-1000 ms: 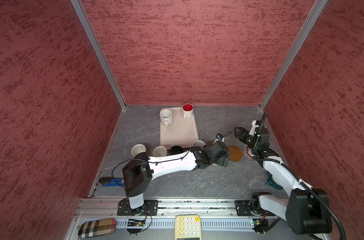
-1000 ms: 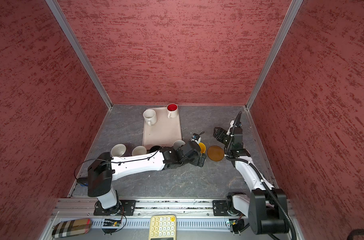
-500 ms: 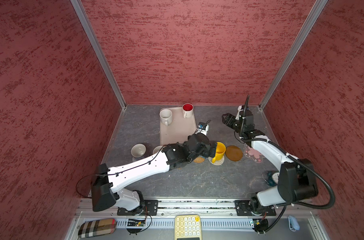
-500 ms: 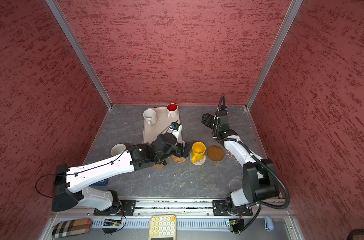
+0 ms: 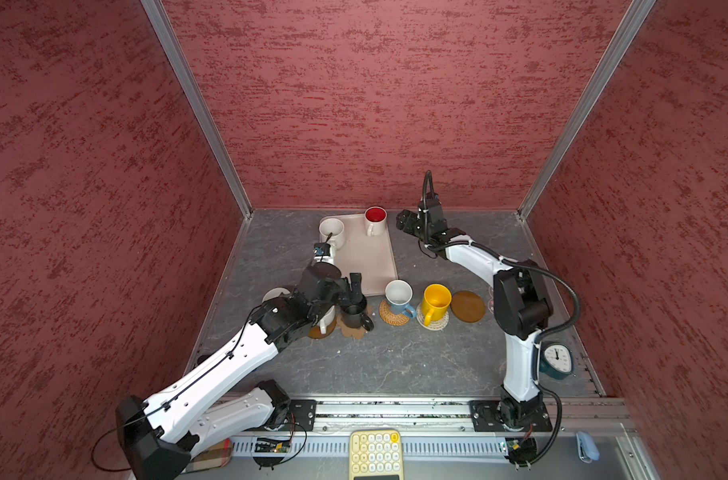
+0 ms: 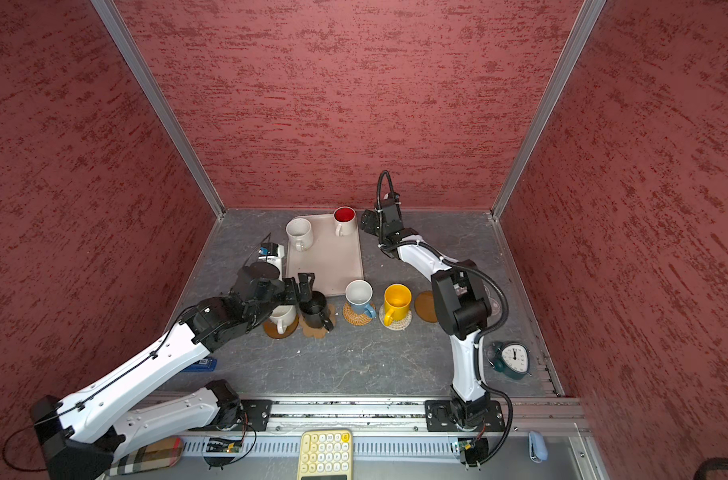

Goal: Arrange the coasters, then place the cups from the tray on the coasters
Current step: 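Withdraw the left gripper while the right gripper moves toward the red-lined mug, then lower the right gripper over the red-lined mug's handle on the tray, then close the right gripper on the red-lined mug's handle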

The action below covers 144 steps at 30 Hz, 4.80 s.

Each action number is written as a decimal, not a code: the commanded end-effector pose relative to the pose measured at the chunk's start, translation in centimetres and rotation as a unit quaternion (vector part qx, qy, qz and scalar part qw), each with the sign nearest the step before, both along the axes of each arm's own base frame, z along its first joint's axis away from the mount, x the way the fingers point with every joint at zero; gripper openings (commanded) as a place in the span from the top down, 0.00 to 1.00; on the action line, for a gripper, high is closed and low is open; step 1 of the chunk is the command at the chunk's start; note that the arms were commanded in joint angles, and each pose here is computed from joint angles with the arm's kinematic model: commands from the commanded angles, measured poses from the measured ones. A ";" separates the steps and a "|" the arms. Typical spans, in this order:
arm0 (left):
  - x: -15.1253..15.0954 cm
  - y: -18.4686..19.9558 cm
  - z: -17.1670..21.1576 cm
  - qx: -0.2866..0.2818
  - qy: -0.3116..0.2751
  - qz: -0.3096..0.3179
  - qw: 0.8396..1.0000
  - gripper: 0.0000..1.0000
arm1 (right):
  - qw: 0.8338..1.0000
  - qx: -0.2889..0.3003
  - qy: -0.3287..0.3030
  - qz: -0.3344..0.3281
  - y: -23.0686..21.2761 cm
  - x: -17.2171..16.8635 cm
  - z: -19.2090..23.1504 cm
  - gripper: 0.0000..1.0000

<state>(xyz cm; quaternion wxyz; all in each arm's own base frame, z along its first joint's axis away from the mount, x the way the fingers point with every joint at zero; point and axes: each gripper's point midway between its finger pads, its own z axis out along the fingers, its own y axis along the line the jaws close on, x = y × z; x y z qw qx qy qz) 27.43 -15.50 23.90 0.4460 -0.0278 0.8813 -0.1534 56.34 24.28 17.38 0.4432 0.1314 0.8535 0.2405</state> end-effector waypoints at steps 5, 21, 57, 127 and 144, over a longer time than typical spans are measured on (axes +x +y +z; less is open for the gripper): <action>-0.7 3.2 -3.1 -0.015 0.050 0.026 0.998 0.01 | 0.999 0.015 0.036 -0.017 3.6 2.4 -2.4 0.16; 0.0 3.6 -5.3 -0.044 0.078 0.025 0.996 0.01 | 0.996 0.029 0.056 -0.066 8.2 5.4 -6.3 0.20; -0.5 4.0 -6.7 -0.049 0.095 0.037 0.994 0.01 | 0.994 -0.094 0.044 -0.037 8.1 5.6 -9.5 0.63; 1.3 3.9 -5.2 -0.028 0.098 0.041 0.994 0.01 | 0.948 -0.190 0.092 0.240 8.5 -4.4 -10.7 0.71; 1.6 4.3 -5.8 -0.037 0.103 0.044 0.993 0.01 | 0.949 -0.226 0.142 0.168 6.8 -2.2 -11.8 0.83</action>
